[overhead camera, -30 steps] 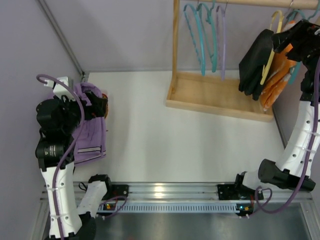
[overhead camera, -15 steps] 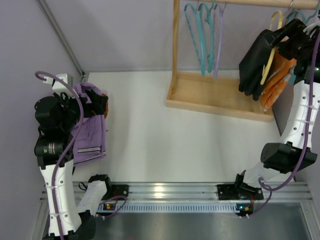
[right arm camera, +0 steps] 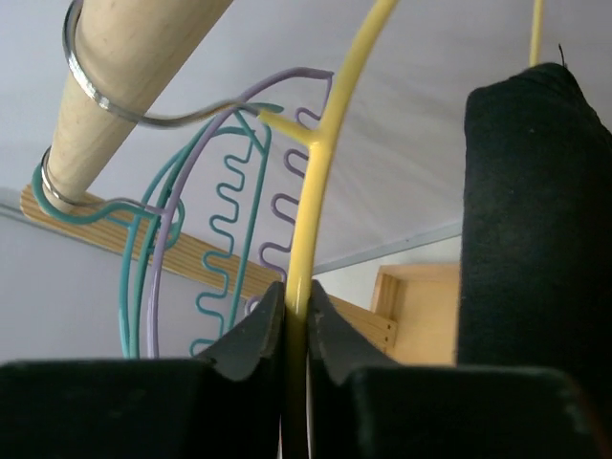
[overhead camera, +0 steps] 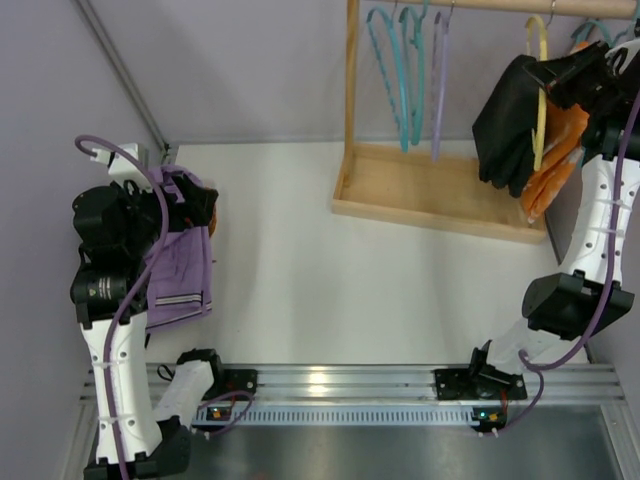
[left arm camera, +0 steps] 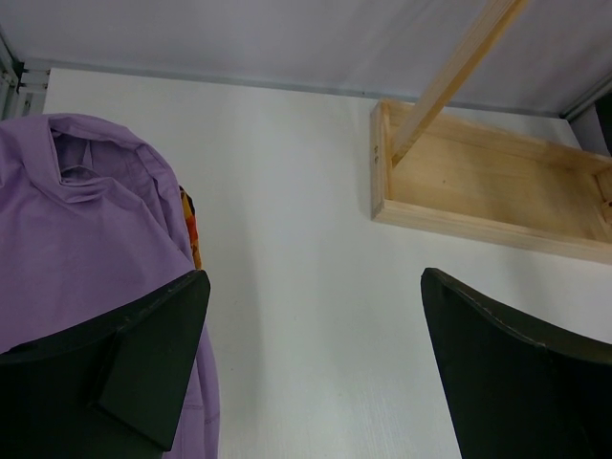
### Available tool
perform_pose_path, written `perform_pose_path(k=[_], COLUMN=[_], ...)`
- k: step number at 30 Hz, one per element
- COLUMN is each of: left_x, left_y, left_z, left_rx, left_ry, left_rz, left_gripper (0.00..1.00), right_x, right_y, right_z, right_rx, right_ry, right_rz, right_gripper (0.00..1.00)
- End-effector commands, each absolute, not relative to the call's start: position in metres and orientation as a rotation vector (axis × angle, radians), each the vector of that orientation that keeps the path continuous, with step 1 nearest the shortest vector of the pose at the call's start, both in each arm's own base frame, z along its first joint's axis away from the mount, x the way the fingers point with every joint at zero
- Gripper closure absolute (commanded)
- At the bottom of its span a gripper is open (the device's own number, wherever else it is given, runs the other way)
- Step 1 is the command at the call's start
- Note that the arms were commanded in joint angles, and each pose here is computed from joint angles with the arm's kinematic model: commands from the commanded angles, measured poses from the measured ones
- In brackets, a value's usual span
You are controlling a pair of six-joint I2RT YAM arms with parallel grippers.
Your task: Remove the trousers from the hanger
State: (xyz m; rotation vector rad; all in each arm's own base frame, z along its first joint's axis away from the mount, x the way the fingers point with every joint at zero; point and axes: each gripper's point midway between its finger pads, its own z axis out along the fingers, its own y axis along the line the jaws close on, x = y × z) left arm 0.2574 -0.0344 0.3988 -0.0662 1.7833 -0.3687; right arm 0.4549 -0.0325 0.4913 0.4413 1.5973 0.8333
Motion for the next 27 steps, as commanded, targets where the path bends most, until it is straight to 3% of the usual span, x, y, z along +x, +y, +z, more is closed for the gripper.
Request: perform_pose_path(k=[1, 17, 27], left_x=[0.261, 0.261, 0.266], left_y=[-0.037, -0.035, -0.036], left_z=[0.423, 0.433, 0.45], left_rx=[-0.041, -0.018, 0.035], left_ry=[1.703, 1.681, 1.637], left_rz=[-0.385, -0.359, -0.34], left_gripper=[0.02, 0.02, 0.02], right_x=[0.446, 0.391, 0.348], right_y=[-0.023, 0.011, 0.031], right_z=[0.545, 0.635, 0.647], right_rx=[0.295, 0.124, 0.055], right_ry=[1.442, 1.159, 1.124], right_rz=[0.873, 1.161, 1.215], right_gripper=[0.99, 1.0, 1.0])
